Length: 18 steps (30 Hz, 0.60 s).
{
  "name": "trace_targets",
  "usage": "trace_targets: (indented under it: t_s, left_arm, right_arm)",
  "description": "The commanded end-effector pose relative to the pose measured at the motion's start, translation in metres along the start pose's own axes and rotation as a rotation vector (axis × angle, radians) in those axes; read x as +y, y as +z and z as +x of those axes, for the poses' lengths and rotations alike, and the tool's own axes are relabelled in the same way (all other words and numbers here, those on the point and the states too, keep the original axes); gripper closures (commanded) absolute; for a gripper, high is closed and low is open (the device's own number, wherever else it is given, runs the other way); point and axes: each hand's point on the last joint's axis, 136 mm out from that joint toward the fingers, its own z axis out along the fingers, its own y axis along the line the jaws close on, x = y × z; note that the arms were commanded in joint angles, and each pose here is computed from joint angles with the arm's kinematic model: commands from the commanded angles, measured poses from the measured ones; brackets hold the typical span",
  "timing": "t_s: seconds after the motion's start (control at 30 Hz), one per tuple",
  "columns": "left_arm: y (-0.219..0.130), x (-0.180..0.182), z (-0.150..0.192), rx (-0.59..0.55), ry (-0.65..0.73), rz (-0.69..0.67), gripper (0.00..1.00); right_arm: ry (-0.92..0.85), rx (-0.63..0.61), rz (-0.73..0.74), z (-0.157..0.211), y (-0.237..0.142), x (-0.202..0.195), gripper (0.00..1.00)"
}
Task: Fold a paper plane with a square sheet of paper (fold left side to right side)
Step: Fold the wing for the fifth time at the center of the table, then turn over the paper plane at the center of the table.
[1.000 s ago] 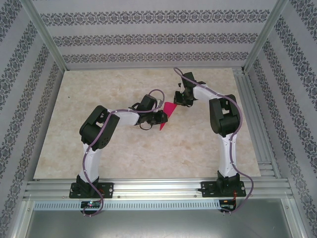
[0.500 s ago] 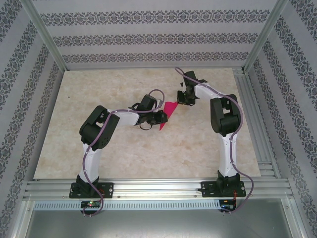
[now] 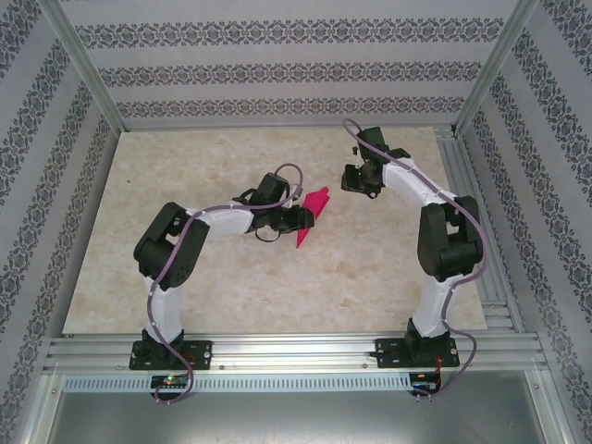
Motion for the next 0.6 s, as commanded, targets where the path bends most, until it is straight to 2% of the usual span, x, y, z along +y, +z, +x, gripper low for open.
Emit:
trace_targets:
  t_s: [0.0, 0.1, 0.2, 0.37, 0.57]
  left_arm:
    - [-0.050, -0.038, -0.017, -0.073, 0.085, 0.021, 0.61]
    - [-0.083, -0.022, -0.018, -0.132, 0.081, -0.086, 0.59]
    - [-0.117, 0.011, -0.014, -0.205, 0.057, -0.258, 0.58]
    - [-0.156, 0.055, 0.002, -0.304, -0.001, -0.458, 0.54]
    - [-0.162, 0.070, 0.017, -0.313, -0.024, -0.491, 0.52]
  right_arm:
    - [0.031, 0.007, 0.014, 0.018, -0.003, 0.010, 0.70]
    - [0.015, 0.007, 0.015, 0.032, -0.006, 0.030, 0.63]
    - [-0.006, -0.009, 0.038, 0.040, -0.008, 0.051, 0.56]
    - [-0.044, 0.010, 0.096, 0.055, 0.004, 0.084, 0.44]
    - [-0.016, 0.037, 0.161, 0.064, 0.034, 0.091, 0.40]
